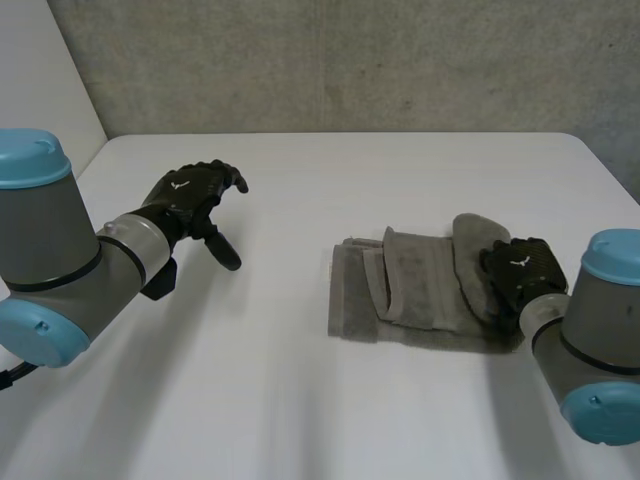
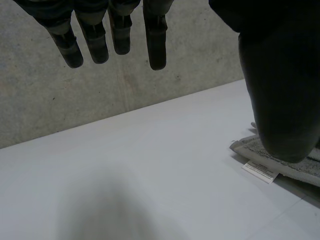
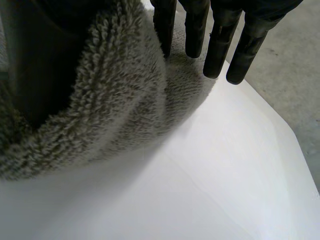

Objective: Fold the towel.

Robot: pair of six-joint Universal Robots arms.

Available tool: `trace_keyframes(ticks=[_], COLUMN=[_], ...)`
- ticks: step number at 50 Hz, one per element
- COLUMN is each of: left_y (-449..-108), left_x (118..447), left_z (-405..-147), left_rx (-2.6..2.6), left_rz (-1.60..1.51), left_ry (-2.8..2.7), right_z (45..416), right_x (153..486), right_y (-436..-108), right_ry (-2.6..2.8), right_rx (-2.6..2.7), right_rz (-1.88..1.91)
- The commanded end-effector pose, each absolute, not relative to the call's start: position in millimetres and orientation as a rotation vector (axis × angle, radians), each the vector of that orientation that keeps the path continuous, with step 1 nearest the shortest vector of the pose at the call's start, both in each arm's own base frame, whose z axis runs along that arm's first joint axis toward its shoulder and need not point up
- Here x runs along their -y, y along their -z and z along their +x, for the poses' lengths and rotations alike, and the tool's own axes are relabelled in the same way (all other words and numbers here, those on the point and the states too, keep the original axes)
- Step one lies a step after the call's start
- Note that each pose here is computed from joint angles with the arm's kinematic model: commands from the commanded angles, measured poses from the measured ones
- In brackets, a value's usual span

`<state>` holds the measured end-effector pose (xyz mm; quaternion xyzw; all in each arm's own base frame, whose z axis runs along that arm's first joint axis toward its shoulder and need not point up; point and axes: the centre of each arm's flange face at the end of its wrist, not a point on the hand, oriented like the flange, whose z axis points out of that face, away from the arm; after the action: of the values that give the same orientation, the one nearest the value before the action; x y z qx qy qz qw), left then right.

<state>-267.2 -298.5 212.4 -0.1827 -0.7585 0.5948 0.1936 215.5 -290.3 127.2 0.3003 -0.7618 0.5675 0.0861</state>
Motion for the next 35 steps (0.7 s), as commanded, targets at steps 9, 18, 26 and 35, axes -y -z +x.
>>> trace_keyframes(ticks=[9,18,26,35], left_y=[-200,-175,-154,-145], left_x=[277,230,232,229], left_z=[-303,-368,-390,-404], left_rx=[2.035,1.777,1.721,1.683], left_rz=[-0.696,-1.216,-1.386,-1.407], left_ry=[-1.606,-1.588,-1.603,-1.58], right_z=[189,160,139,138], right_x=[293,295,302,300], right_y=[-159,-160,-159,-156], right_ry=[-1.794,-1.725,-1.741,-1.742], right_rx=[2.235,2.311,2.464,2.497], right_rz=[0.824,0.7,0.592,0.601])
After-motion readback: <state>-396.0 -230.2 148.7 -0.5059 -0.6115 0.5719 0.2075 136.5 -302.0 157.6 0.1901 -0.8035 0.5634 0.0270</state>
